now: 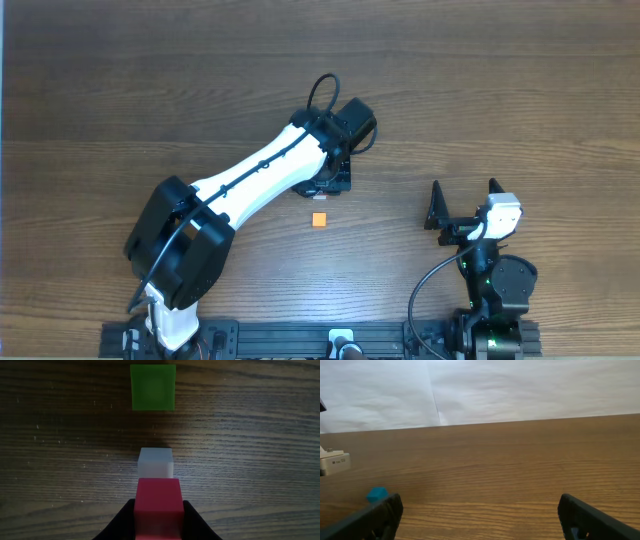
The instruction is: Stack Cubes
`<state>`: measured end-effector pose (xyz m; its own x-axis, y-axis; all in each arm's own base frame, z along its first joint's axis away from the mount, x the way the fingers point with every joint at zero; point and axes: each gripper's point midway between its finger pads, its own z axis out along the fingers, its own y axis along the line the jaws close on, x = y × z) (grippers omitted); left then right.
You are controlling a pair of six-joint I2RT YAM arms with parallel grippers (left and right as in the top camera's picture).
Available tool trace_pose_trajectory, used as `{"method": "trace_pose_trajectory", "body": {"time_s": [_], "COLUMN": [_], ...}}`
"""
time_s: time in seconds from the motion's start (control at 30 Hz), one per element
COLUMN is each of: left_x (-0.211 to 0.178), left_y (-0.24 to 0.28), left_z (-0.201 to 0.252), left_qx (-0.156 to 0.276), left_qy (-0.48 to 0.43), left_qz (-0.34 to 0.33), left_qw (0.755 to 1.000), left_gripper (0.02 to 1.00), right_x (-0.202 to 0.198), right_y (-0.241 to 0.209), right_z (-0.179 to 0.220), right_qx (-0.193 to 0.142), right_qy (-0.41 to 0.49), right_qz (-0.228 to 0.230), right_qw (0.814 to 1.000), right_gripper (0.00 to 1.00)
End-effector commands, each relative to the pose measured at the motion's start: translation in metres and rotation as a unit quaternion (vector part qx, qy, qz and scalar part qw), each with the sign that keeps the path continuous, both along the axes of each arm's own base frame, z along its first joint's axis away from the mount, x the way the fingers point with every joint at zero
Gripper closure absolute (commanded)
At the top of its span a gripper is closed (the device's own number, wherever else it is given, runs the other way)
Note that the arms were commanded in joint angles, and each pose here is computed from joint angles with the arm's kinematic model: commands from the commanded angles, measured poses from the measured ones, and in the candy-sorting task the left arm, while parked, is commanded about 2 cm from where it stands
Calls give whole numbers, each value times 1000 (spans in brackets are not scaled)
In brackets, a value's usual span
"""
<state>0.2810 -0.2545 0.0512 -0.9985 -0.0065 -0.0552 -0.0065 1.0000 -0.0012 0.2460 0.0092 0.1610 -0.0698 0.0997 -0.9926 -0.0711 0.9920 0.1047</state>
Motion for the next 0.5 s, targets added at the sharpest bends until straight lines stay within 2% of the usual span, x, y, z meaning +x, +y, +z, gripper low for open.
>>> {"method": "trace_pose_trajectory", "body": {"time_s": [0.03, 0.5], "left_x": [6, 6], "left_y": [0, 3], "left_z": [-4, -12], "left_qx": [2, 12], "left_qy": [1, 6], "left_qz": [-3, 0], "left_qw": [1000, 1000], "left_gripper": [980, 978], "right_x": [0, 0], "right_y": [3, 3], "right_z": [-2, -2], "right_qx": [-4, -4], "right_qy": [0, 0], "right_qz": [7, 7], "right_qw": [1000, 1000], "right_gripper": [7, 7]}}
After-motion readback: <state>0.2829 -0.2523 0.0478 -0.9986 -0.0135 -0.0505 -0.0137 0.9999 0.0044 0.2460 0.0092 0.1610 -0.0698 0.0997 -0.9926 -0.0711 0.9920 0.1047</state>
